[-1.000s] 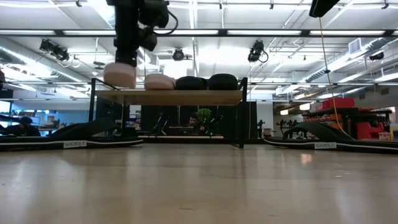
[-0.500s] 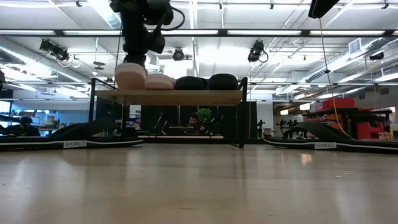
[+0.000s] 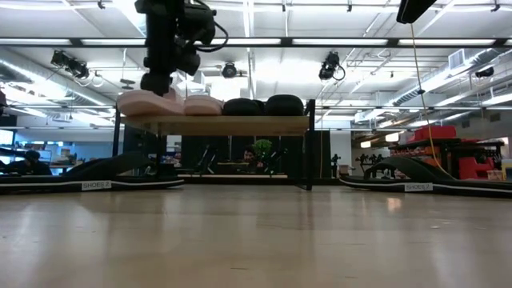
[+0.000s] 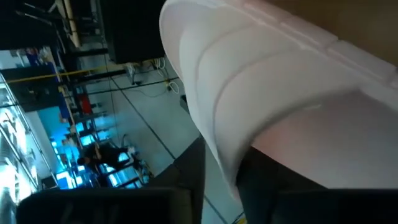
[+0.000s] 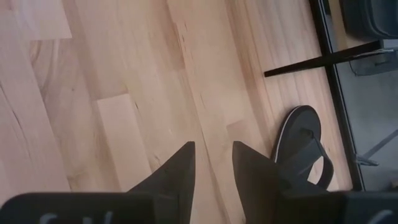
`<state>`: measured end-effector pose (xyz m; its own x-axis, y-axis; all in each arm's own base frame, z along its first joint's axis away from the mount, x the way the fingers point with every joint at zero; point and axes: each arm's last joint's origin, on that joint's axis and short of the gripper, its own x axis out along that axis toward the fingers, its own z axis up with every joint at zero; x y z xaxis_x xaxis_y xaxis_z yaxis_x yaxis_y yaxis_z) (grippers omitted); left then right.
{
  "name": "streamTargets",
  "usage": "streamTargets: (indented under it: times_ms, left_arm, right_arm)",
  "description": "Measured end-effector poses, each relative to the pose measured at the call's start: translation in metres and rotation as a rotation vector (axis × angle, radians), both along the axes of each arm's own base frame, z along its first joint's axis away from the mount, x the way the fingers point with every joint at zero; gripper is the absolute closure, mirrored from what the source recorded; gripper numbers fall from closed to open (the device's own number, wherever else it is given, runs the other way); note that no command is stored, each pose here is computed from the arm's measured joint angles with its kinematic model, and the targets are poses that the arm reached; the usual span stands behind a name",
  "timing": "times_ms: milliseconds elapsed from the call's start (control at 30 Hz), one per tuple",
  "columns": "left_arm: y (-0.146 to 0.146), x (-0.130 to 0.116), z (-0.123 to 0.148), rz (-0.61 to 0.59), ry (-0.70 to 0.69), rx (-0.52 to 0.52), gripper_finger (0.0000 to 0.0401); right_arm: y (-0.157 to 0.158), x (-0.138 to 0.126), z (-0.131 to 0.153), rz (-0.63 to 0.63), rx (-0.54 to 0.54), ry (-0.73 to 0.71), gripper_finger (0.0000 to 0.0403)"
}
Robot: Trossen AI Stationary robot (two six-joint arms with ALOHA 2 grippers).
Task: Pick and place slides into the shelf
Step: Put the pink slipper on the shelf
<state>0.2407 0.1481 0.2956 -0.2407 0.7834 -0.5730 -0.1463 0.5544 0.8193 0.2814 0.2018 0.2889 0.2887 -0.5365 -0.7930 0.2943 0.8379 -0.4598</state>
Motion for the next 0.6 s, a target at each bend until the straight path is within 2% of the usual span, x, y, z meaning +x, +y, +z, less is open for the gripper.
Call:
streamTargets:
  times_ms: [333, 467, 600]
  left_arm:
    - [0.004, 0.008, 0.003, 0.039, -0.153, 0.064, 0.0255]
    - [0.007, 0.015, 0.005, 0.032, -0.235, 0.098, 0.0245]
    - [0.009, 0.017, 0.005, 0.021, -0.276, 0.066, 0.0245]
  right_arm:
    - [0.0, 0.0, 0.0, 0.001, -0.001, 0.001, 0.029]
    - [0.0, 0.0, 0.0, 0.019, -0.01, 0.011, 0.029]
    - [0.0, 0.0, 0.0, 0.019, -0.011, 0.011, 0.029]
